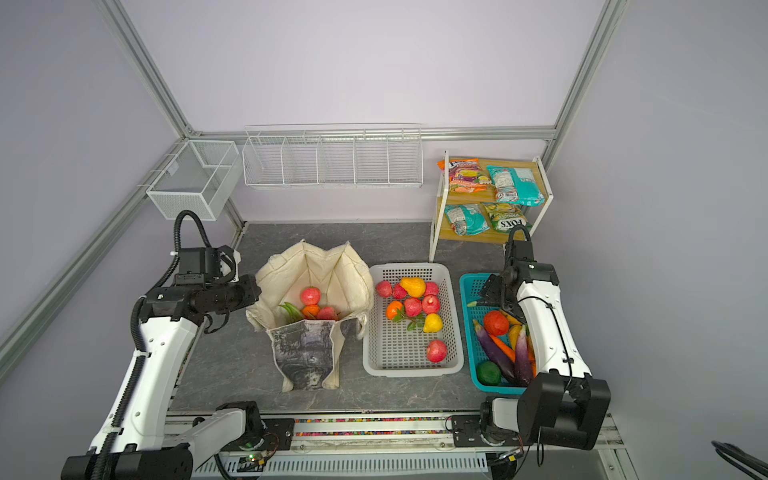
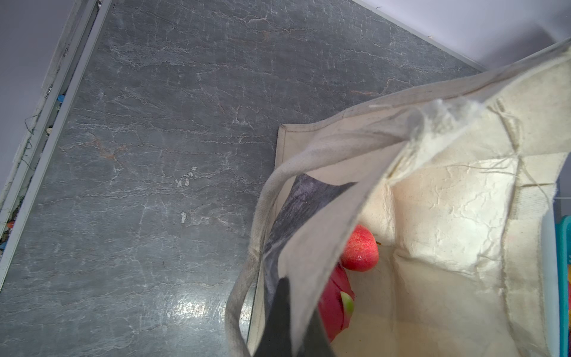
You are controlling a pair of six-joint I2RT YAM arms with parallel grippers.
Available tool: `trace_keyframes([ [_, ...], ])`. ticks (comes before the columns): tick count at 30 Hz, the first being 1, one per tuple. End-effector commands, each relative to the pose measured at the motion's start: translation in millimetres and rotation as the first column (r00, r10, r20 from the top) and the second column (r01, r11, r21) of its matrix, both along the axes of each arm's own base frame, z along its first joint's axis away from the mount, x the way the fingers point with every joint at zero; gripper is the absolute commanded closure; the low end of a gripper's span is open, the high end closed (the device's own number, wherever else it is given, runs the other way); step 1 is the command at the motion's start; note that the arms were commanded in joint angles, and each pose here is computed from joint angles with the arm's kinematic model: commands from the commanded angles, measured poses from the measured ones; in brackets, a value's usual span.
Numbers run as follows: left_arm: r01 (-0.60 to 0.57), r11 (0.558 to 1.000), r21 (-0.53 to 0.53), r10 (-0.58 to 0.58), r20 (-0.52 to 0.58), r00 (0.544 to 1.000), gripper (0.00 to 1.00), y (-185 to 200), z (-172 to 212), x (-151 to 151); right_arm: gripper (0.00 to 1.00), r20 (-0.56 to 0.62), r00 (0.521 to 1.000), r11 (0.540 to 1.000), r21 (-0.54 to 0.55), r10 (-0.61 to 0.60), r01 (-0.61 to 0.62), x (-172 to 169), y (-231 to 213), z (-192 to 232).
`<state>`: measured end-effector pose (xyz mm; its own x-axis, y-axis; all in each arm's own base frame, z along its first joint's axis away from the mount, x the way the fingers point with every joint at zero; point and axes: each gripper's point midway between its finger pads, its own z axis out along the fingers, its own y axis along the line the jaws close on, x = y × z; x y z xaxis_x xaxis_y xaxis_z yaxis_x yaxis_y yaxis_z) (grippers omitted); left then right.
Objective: Place the food into the grocery bag and tie it
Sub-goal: 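Move the right gripper over the teal vegetable basket, then lower the right gripper onto the red tomato and grasp it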
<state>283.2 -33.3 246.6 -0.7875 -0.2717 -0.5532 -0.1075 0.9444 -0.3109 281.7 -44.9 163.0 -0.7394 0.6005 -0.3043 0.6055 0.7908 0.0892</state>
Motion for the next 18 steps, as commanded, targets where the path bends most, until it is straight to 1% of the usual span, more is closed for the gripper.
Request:
trace_keyframes([
  [1,0.0,1.0,-0.01,0.001,0.043,0.999,1.0,0,13,3,0.08,-0.008,1.0,0.999,0.027,-0.029,0.03,6,0,-14],
  [6,-0.002,1.0,-0.006,0.002,0.042,0.999,1.0,0,14,3,0.08,-0.062,0.997,0.998,0.04,-0.036,0.038,8,0,-35],
  [11,-0.002,1.0,-0.003,0.002,0.044,0.999,1.0,1,16,3,0.08,-0.118,0.992,0.998,0.037,-0.052,0.057,3,-1,-53],
  [12,0.0,1.0,-0.004,0.001,0.043,0.999,1.0,0,16,4,0.08,-0.096,0.994,0.998,0.035,-0.055,0.059,10,-3,-55],
  [18,0.001,1.0,-0.005,-0.001,0.043,0.999,1.0,0,16,4,0.07,-0.159,0.985,0.996,0.029,-0.074,0.08,6,-7,-74],
])
